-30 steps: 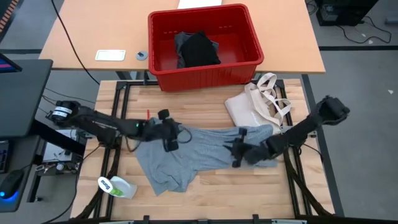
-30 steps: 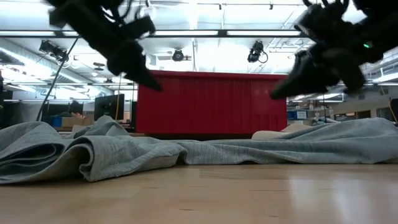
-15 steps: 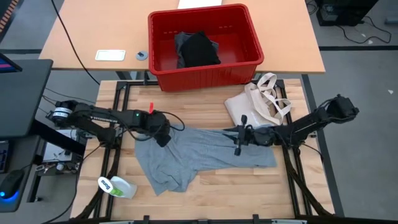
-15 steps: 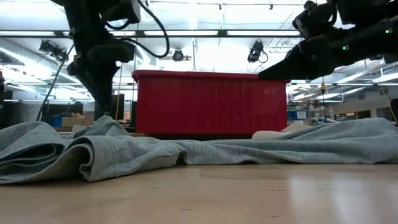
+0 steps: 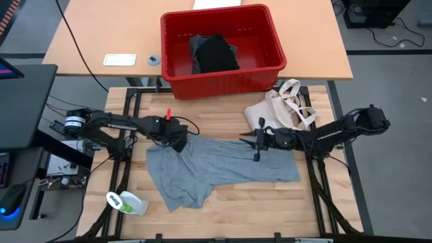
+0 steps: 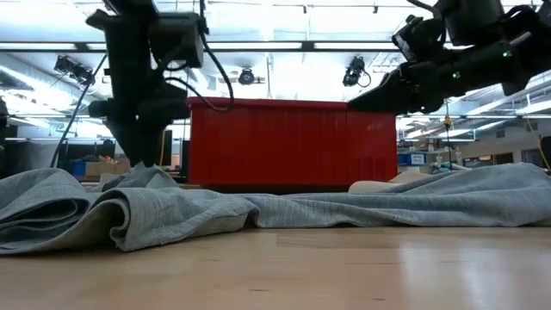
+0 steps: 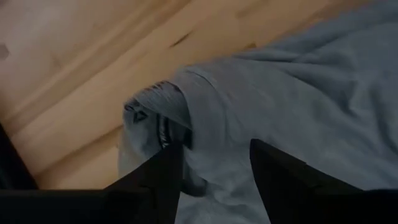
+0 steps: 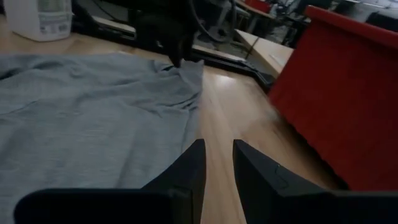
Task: Fold Laundry from Bin
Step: Fold the gray shirt
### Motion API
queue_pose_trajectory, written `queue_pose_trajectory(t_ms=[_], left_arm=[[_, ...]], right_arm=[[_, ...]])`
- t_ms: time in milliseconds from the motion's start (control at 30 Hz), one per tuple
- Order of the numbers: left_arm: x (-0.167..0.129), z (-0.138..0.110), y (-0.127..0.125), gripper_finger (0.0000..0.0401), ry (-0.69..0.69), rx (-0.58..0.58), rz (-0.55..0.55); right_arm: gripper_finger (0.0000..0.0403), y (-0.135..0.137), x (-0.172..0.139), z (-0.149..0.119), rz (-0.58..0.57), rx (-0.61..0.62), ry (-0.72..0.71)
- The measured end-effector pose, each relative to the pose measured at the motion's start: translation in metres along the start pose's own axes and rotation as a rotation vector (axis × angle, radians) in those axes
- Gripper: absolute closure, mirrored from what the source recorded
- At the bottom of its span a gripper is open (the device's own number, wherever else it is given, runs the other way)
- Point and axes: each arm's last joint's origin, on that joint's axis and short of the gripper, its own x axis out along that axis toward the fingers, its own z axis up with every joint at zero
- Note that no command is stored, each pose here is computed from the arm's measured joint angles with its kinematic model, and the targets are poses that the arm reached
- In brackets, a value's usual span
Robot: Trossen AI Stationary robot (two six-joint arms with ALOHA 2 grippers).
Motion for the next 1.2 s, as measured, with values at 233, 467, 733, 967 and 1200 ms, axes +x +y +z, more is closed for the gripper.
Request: queue_pose_trajectory(t_ms=[233, 467, 733, 967, 1200], left_arm=[[0.019, 0.011, 0.005, 0.0214, 0.047, 0.050, 0.064], [0.023, 0.027, 0.008, 0.0328, 0.039, 0.173, 0.032], [-0.039, 0.053, 0.023, 0.0390, 0.046, 0.150, 0.083], [-0.072, 0.053, 0.039, 0.0394, 0.141, 0.141, 0.207], [-0.038, 0.050, 0.043, 0.0393, 0.108, 0.303, 0.290]], right_arm=[[0.0313, -0.014, 0.003, -0.004, -0.009, 0.018, 0.011], [0.0313, -0.016, 0.004, -0.010, 0.038, 0.036, 0.054], [0.0313, -0.019, 0.005, -0.013, 0.008, -0.004, 0.076], [0.0313, -0.026, 0.006, -0.012, -0.030, -0.028, 0.064], [0.0313, -0.024, 0.006, -0.014, 0.078, -0.015, 0.060]])
